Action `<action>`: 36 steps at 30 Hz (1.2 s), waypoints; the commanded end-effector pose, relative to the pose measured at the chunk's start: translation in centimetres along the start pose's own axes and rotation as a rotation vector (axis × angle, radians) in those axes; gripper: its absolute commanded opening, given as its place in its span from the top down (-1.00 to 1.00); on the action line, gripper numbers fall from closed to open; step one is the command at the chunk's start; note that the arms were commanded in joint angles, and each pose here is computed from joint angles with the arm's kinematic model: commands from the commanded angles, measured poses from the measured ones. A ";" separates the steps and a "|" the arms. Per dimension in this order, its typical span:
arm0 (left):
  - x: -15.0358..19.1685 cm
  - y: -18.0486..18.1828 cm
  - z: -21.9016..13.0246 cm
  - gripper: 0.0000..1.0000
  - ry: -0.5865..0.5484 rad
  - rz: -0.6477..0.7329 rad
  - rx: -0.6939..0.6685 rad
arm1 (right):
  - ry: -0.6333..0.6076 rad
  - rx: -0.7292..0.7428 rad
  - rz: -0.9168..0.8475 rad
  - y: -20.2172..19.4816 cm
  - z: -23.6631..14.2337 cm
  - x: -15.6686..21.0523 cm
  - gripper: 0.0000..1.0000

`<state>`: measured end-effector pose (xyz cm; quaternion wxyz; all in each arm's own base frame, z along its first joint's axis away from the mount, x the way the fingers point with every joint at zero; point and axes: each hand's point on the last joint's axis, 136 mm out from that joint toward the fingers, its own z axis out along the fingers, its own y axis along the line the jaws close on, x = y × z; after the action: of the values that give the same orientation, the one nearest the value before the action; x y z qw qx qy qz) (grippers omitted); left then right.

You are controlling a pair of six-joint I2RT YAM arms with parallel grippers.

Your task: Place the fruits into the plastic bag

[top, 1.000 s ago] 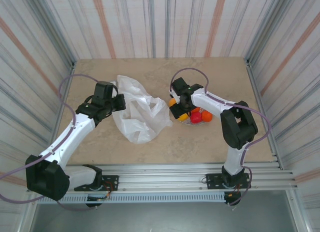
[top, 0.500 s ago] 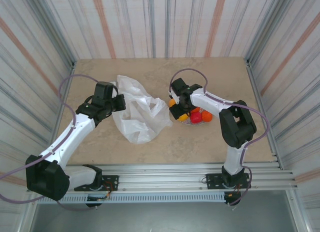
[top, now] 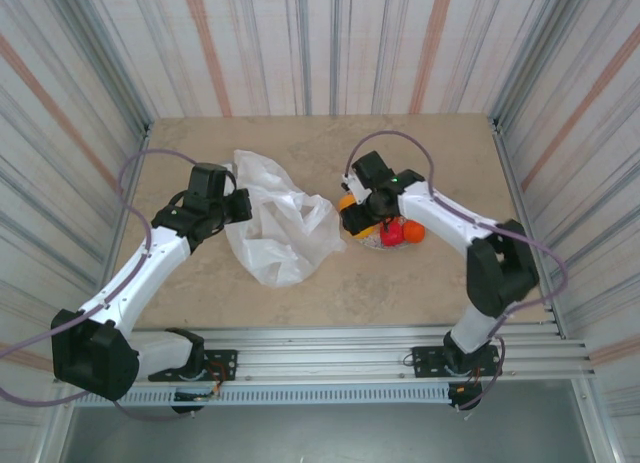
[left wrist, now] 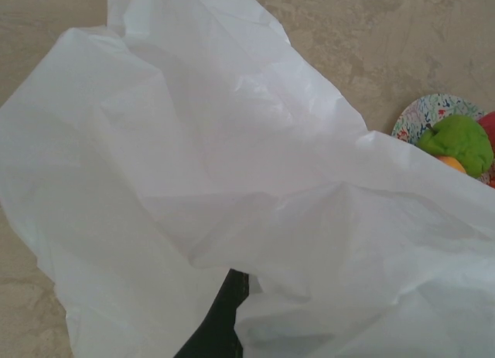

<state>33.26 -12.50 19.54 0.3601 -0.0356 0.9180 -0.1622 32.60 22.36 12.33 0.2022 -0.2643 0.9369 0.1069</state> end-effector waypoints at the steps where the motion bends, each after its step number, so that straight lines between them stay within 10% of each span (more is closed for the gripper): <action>1: -0.1 -0.4 -1.0 1.00 0.007 -0.039 0.029 | -0.110 -0.164 0.064 2.9 -2.9 -0.5 -0.50; 10: 1.1 -2.3 -1.5 1.00 0.076 -0.140 0.143 | -0.294 -0.284 0.068 7.1 -2.3 0.6 -0.44; 21: 2.1 -4.5 -2.0 1.00 0.125 -0.204 0.284 | -0.572 -0.243 0.138 9.6 1.8 -6.5 -0.44; 36: 2.8 -6.8 -0.7 1.00 0.159 -0.222 0.386 | -0.638 -0.288 0.289 15.4 5.7 -9.9 -0.52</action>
<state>30.42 -18.13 20.10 0.2711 -0.0646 0.8922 -0.3554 32.17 40.59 12.43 0.4145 -0.1522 0.8351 0.3281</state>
